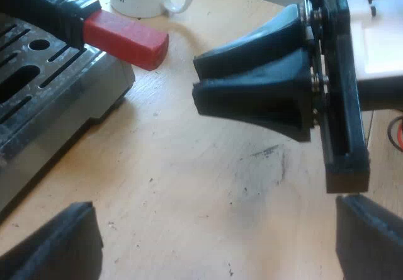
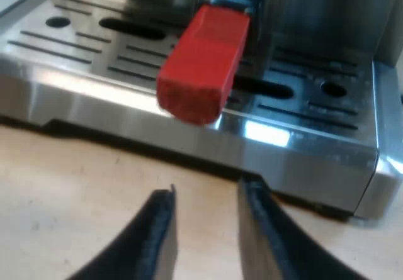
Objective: Grind coffee beans and then tamp
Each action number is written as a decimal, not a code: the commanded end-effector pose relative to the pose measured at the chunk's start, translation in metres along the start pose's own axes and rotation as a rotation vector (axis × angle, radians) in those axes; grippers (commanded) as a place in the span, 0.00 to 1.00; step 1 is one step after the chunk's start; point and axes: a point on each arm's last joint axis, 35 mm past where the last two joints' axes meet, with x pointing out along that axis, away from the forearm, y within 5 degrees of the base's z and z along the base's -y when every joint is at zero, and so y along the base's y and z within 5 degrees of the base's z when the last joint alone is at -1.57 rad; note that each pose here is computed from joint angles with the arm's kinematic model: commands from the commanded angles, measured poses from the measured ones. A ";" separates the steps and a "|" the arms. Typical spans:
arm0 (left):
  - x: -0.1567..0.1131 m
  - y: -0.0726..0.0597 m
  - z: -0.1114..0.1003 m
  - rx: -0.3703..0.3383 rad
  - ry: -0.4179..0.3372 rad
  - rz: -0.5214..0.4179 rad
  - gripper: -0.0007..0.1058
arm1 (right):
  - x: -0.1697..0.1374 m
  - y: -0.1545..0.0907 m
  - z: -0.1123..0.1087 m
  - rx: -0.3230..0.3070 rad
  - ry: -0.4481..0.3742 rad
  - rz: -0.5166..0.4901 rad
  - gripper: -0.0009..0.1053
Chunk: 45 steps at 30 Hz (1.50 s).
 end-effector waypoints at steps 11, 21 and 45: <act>-0.021 -0.017 0.009 0.087 -0.109 -0.012 0.74 | -0.027 -0.022 0.041 0.074 -0.039 0.038 0.59; -0.021 -0.016 0.011 0.107 -0.126 0.023 0.74 | -0.021 -0.038 0.094 0.124 0.100 0.111 0.59; -0.021 -0.016 0.010 0.105 -0.124 0.023 0.74 | 0.065 -0.039 0.078 0.226 0.287 0.133 0.59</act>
